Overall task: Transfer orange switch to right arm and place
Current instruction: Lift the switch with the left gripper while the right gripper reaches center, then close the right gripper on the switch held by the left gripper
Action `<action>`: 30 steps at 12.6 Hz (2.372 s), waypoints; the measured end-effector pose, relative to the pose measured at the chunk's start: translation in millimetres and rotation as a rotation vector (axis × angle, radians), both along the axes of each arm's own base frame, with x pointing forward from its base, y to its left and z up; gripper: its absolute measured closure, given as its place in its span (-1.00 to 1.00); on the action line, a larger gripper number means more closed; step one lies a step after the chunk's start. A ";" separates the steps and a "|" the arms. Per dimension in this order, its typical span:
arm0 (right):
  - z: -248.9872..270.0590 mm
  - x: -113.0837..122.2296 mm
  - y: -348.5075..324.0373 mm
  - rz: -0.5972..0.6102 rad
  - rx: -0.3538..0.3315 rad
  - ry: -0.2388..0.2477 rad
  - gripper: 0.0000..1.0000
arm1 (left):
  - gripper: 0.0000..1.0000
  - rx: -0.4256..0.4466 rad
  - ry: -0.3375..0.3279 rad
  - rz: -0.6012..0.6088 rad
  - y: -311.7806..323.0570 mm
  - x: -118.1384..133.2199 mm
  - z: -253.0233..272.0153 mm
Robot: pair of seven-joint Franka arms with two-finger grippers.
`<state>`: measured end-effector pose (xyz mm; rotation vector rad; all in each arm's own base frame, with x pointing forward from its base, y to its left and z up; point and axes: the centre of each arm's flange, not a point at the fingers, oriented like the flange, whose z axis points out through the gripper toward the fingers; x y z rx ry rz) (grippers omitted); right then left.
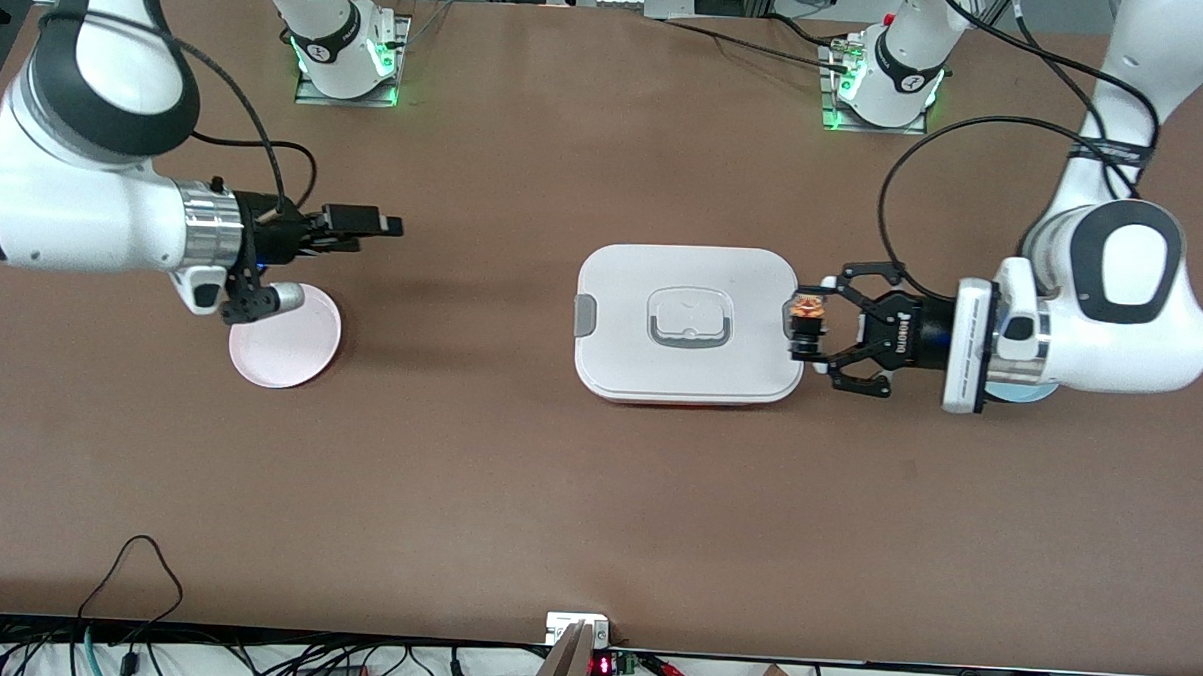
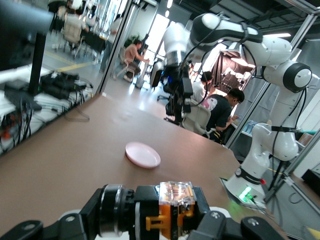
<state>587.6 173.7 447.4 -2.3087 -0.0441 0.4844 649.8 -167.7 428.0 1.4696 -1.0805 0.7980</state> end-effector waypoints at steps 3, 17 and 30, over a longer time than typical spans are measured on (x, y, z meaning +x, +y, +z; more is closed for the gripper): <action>-20.4 3.2 33.9 -0.085 0.229 0.114 -1.00 | -0.44 -0.111 -0.120 0.069 -70.0 -9.0 -22.9; -26.7 -17.0 200.5 -0.445 0.512 0.133 -1.00 | -0.44 -0.244 -0.173 0.155 -158.2 -52.1 -53.0; -36.4 -18.3 216.0 -0.451 0.541 0.039 0.33 | -0.44 -0.227 -0.175 0.174 -157.8 -52.0 -56.2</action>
